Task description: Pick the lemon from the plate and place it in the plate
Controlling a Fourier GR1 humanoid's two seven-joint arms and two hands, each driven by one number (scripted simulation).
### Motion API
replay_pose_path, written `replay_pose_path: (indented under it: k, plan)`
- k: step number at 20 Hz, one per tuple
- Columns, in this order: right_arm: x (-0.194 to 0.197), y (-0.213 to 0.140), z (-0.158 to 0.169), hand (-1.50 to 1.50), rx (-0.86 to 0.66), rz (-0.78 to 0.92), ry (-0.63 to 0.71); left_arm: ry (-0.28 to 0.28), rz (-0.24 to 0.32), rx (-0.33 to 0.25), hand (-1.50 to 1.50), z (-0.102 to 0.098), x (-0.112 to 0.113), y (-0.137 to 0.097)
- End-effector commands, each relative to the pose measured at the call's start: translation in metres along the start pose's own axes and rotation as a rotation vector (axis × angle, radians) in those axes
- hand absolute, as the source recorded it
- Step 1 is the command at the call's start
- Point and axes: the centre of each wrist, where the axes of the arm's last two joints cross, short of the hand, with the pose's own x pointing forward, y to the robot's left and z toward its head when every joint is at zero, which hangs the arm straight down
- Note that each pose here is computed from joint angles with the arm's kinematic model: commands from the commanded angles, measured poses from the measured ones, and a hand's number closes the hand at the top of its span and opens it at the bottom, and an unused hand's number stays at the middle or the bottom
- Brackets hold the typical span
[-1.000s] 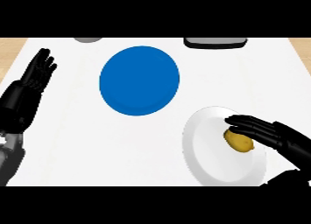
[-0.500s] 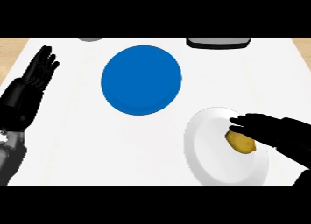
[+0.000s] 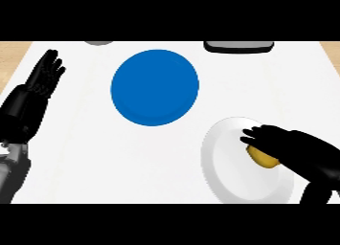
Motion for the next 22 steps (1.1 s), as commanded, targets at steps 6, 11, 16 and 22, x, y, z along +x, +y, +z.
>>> replay_pose_path:
  k: [6, 11, 16, 22]
  plan:
    - [-0.017, 0.024, -0.031, -1.5, 0.043, 0.075, 0.136, -0.003, -0.006, -0.004, 0.0, 0.012, -0.001, -0.004]
    - [-0.041, 0.027, -0.038, -1.5, 0.068, 0.049, 0.156, 0.003, 0.017, -0.005, 0.0, -0.01, 0.016, 0.011]
    - [-0.041, 0.077, -0.055, -1.5, 0.115, 0.071, 0.125, 0.0, 0.013, 0.006, 0.0, 0.002, -0.001, -0.01]
    - [-0.044, 0.062, -0.088, -1.5, 0.146, 0.072, 0.169, -0.002, 0.009, 0.017, 0.0, -0.009, 0.015, 0.01]
